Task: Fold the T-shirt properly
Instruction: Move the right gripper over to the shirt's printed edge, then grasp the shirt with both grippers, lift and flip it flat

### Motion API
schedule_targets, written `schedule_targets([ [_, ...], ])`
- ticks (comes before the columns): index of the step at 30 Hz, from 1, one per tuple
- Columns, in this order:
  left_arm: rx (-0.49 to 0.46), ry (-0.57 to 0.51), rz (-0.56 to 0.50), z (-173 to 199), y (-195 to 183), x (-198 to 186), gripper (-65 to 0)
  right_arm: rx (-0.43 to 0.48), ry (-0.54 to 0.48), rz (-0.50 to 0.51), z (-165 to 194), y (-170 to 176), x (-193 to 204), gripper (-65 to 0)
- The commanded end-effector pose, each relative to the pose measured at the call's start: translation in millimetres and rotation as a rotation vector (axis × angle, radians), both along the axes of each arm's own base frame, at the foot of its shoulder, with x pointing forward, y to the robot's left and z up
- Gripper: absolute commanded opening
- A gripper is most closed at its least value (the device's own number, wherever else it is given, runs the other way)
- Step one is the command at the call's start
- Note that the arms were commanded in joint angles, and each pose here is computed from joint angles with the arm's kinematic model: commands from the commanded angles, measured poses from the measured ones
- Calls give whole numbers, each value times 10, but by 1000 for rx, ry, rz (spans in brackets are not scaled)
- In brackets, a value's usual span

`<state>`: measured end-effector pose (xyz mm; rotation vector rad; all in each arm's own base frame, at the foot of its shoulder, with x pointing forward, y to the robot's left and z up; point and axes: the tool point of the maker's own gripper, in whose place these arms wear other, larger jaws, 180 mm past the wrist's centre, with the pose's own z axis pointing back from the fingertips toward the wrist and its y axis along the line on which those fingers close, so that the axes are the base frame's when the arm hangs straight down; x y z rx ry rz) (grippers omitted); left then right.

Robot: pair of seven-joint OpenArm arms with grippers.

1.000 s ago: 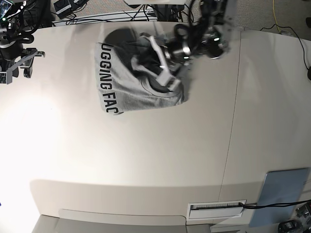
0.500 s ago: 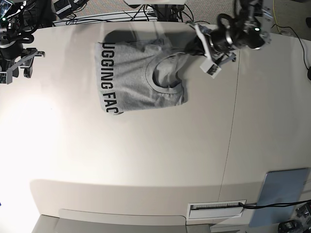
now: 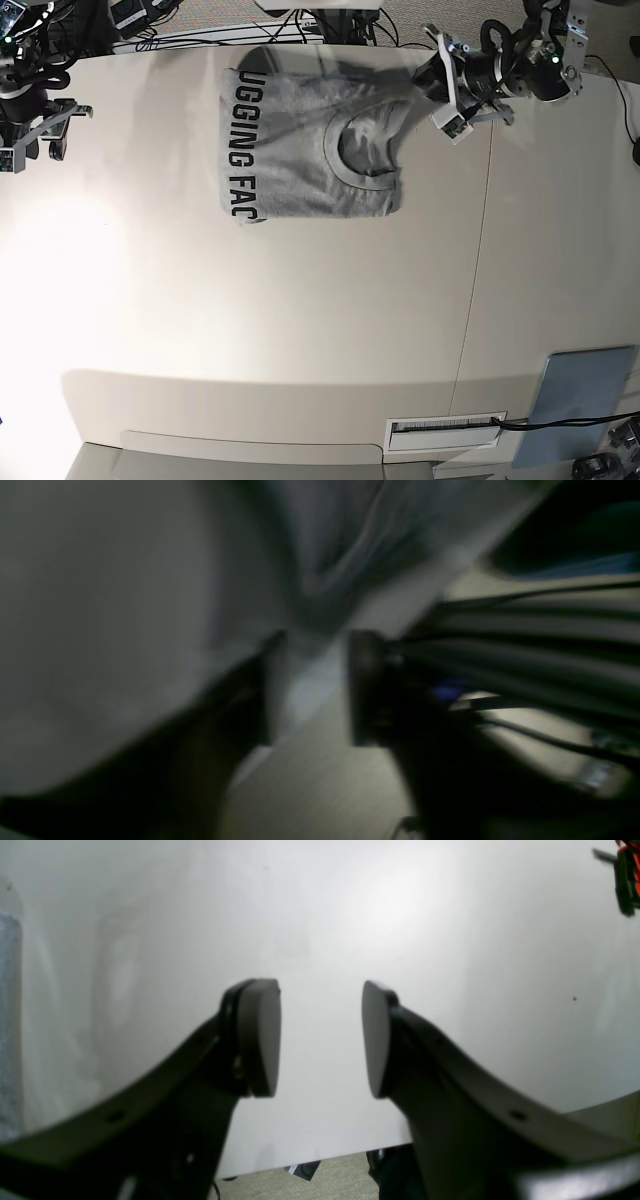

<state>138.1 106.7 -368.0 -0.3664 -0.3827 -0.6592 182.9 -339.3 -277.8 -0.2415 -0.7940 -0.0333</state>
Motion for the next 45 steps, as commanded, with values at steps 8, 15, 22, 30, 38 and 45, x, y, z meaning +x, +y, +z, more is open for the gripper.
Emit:
schedule_targets([
  [8, -152, -161, 57, 360, -197, 404, -405, 44, -26, 157, -61, 448, 255, -385],
  [15, -443, -194, 25, 668, -787, 371, -633, 48, -82, 304, -102, 1103, 749, -449],
  [22, -420, -62, -44, 314, -1107, 90, -633, 50, -84, 389, -299, 1483, 1098, -497],
  [30, -392, 72, -42, -152, -1179, -124, -633, 108, -41, 423, -541, 1649, 1546, -497],
  [38, -219, 72, 0, -607, -898, -10, -633, 124, 105, 567, -895, 1998, 1564, -497],
  [45, -42, -88, 87, -822, -513, 592, -633, 105, 231, 571, -1078, 1930, 1349, -497],
])
